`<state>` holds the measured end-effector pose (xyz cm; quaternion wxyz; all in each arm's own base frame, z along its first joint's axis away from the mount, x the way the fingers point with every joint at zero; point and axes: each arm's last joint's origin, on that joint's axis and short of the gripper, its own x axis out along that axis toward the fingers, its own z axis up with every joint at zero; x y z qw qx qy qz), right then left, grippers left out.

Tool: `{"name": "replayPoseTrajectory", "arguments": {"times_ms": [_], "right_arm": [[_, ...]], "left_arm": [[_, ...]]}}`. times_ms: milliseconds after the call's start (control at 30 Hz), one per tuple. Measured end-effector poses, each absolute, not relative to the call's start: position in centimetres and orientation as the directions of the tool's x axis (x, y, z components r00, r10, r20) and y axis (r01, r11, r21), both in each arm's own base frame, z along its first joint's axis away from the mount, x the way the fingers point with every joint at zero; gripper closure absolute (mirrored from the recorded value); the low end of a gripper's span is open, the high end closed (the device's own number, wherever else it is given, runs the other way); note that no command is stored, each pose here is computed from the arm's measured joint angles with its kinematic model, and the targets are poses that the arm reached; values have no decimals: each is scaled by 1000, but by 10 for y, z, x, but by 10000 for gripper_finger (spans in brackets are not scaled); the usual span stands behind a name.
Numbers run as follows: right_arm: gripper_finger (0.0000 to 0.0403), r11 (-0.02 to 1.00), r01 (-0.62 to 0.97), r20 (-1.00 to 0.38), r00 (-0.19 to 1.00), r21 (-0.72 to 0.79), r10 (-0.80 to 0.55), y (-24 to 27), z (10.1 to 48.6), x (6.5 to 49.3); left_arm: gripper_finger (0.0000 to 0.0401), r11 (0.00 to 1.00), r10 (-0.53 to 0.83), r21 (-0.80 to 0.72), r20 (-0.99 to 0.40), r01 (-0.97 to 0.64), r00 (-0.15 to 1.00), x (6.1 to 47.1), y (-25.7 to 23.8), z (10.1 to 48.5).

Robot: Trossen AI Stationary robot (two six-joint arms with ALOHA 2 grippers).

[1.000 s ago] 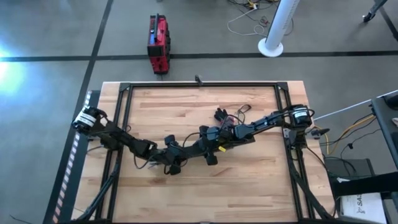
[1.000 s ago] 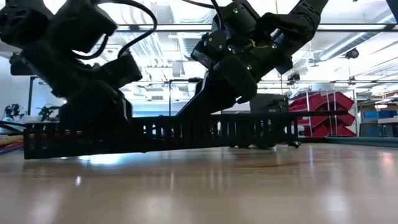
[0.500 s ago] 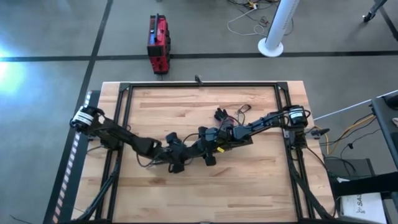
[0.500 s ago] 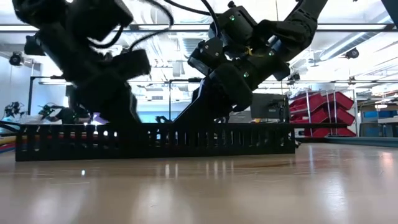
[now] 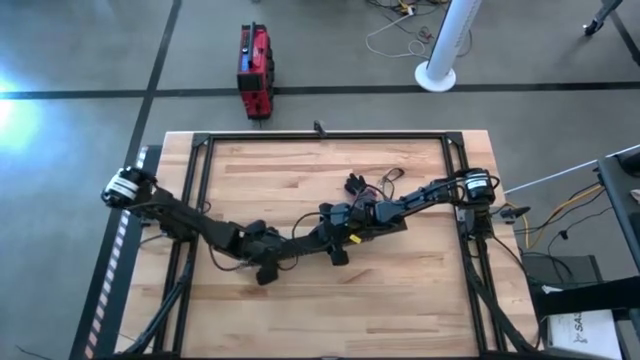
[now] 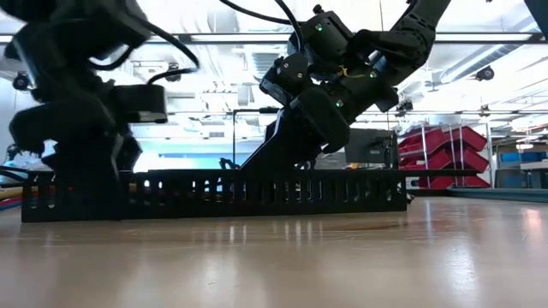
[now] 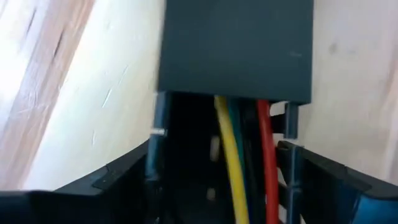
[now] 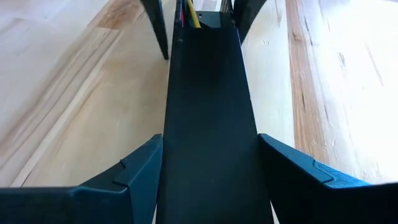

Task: Ziptie cables
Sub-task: Close the black cable duct

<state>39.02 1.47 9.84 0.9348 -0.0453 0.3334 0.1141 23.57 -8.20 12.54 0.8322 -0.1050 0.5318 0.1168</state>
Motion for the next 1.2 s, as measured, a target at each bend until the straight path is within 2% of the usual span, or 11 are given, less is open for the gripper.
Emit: {"name": "replayPoseTrajectory", "arguments": {"times_ms": [167, 400, 600, 800, 1033, 1133, 1200], "right_arm": [[185, 954, -300, -626, 745, -6, 231, 16, 99, 390], [185, 948, -317, -614, 746, 15, 259, 16, 99, 390], [185, 958, -287, -592, 768, 19, 242, 16, 100, 391], [185, 958, -285, -569, 785, 15, 242, 17, 102, 394], [185, 958, -287, -565, 786, 28, 252, 18, 96, 406], [185, 958, -286, -582, 776, 20, 244, 18, 95, 407], [185, 961, -278, -572, 787, 7, 232, 17, 96, 408]], "left_arm": [[101, 938, 69, -123, -851, -325, 521, 230, -79, 110], [202, 946, 73, -117, -831, -302, 551, 231, -79, 110], [204, 956, 71, -106, -821, -274, 566, 233, -80, 110], [154, 965, 72, -94, -805, -246, 589, 236, -79, 111], [186, 977, 87, -61, -767, -207, 635, 245, -81, 120], [187, 976, 91, -48, -793, -211, 602, 247, -81, 126], [171, 975, 101, -28, -829, -222, 550, 245, -81, 130]]}}
